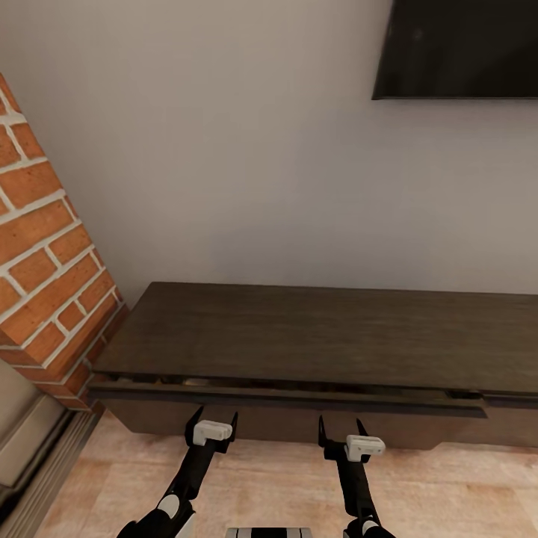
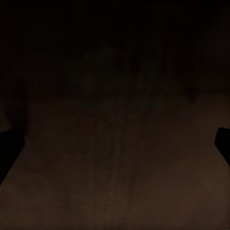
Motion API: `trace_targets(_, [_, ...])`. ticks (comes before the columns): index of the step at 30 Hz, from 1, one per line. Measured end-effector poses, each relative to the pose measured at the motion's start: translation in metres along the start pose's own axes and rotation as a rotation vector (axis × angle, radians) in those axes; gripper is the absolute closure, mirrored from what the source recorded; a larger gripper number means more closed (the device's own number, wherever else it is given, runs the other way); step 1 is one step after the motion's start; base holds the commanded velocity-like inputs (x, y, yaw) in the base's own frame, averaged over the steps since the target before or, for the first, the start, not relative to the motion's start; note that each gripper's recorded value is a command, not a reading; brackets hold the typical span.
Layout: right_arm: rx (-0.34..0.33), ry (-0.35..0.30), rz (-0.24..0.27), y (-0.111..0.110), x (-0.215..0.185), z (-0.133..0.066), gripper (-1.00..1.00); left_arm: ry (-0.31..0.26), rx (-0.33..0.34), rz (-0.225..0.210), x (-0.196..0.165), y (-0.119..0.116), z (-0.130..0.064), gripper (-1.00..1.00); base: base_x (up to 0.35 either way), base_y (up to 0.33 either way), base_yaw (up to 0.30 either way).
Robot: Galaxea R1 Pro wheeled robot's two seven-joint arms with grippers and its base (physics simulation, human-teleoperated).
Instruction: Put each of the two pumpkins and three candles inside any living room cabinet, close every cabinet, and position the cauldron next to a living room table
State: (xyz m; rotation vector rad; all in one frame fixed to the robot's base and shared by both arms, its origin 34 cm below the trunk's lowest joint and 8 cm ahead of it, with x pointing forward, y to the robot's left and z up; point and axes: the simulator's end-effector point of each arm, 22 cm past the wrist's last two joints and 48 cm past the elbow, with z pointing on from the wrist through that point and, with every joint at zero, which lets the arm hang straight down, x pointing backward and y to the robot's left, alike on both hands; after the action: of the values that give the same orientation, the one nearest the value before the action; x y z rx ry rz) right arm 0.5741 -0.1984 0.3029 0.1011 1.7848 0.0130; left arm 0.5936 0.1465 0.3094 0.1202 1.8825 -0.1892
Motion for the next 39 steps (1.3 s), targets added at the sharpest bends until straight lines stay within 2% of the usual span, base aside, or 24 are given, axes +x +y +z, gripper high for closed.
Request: trace_targets(39, [0.001, -0.002, 0.000, -0.0003, -0.0006, 0.0004, -1.00, -0.008, 0.003, 0.000, -0.0016, -0.0011, 0.0000, -1.00, 0.019, 0.000, 0.000])
